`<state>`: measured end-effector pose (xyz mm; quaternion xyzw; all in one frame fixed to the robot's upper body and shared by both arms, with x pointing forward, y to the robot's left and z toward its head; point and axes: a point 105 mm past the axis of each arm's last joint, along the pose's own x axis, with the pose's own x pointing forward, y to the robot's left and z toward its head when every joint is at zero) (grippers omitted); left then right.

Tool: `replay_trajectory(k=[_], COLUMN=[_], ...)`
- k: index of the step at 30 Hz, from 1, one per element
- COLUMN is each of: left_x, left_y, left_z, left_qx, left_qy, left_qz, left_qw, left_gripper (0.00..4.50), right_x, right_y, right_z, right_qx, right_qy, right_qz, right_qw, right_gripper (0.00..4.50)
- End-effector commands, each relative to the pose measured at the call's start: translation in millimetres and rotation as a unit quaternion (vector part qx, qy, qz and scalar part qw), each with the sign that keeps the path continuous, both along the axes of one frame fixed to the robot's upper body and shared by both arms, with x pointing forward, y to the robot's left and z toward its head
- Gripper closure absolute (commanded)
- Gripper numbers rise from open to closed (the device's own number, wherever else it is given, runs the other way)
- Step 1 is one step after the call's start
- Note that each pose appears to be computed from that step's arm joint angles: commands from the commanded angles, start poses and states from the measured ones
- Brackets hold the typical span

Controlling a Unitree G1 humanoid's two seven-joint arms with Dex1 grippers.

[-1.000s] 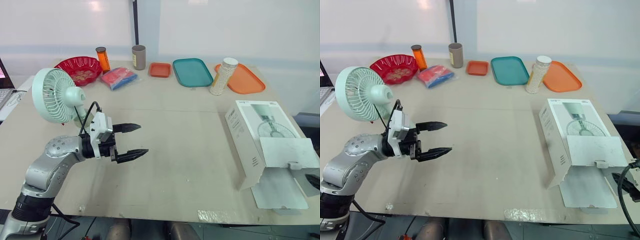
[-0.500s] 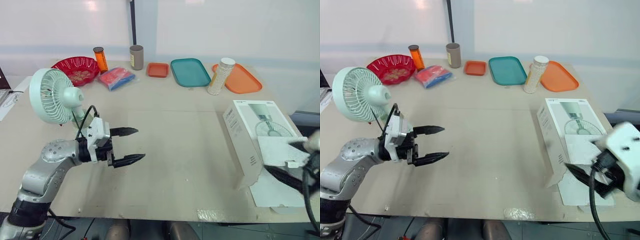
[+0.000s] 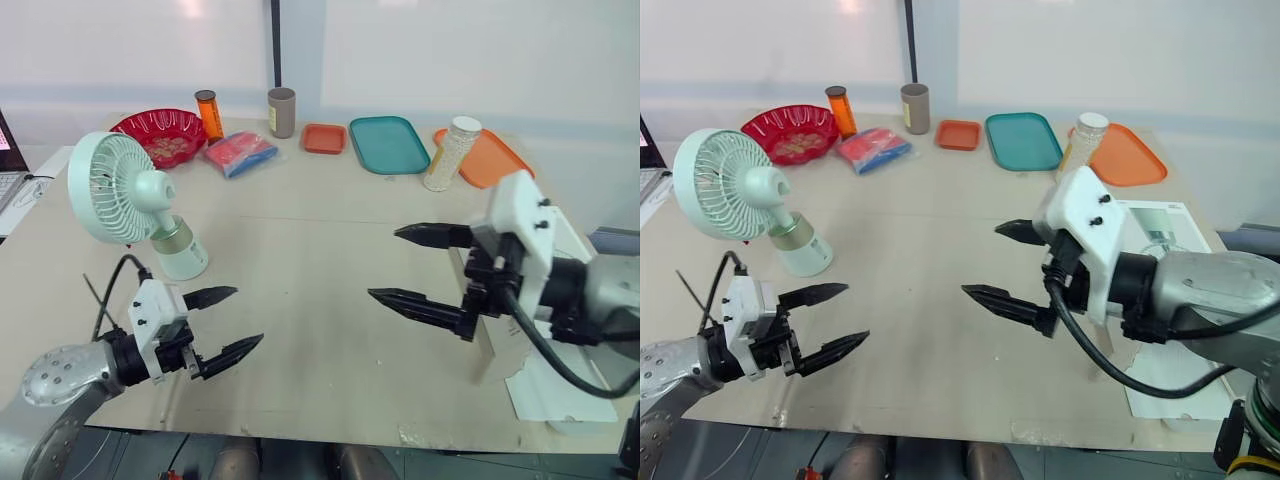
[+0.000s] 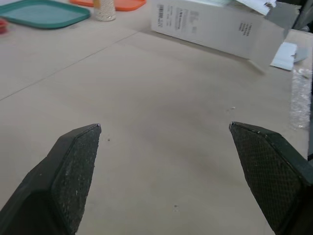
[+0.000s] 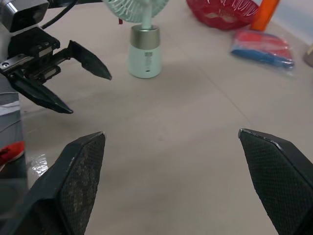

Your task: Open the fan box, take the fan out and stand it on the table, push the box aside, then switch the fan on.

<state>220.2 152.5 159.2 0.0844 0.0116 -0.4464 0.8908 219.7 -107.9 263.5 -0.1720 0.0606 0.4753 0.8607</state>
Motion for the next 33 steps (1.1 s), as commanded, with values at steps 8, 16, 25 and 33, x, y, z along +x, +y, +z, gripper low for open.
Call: replay_trajectory(k=[8, 16, 25, 33], left_x=[-30.1, -32.4, -22.4, -21.8], left_y=[50.7, 90.8, 120.0, 169.7], left_z=[-4.0, -0.1, 3.8, 29.1], left_qx=[0.024, 0.023, 0.017, 0.008], left_qy=[-0.001, -0.013, -0.028, -0.067], left_qz=[0.176, 0.289, 0.356, 0.445], left_qw=[0.984, 0.957, 0.934, 0.893], left_gripper=[0.0, 0.0, 0.0, 0.0], right_x=[19.4, 34.1, 44.5, 43.8], right_y=[26.1, 36.4, 50.8, 59.1], right_z=[6.6, -2.0, 18.8, 14.7], right_qx=[0.053, 0.04, 0.08, 0.076], right_qy=[0.037, 0.038, 0.023, 0.031], right_qz=[0.019, 0.014, 0.036, 0.058], right_qw=[0.998, 0.998, 0.996, 0.995], right_gripper=[0.06, 0.06, 0.06, 0.06])
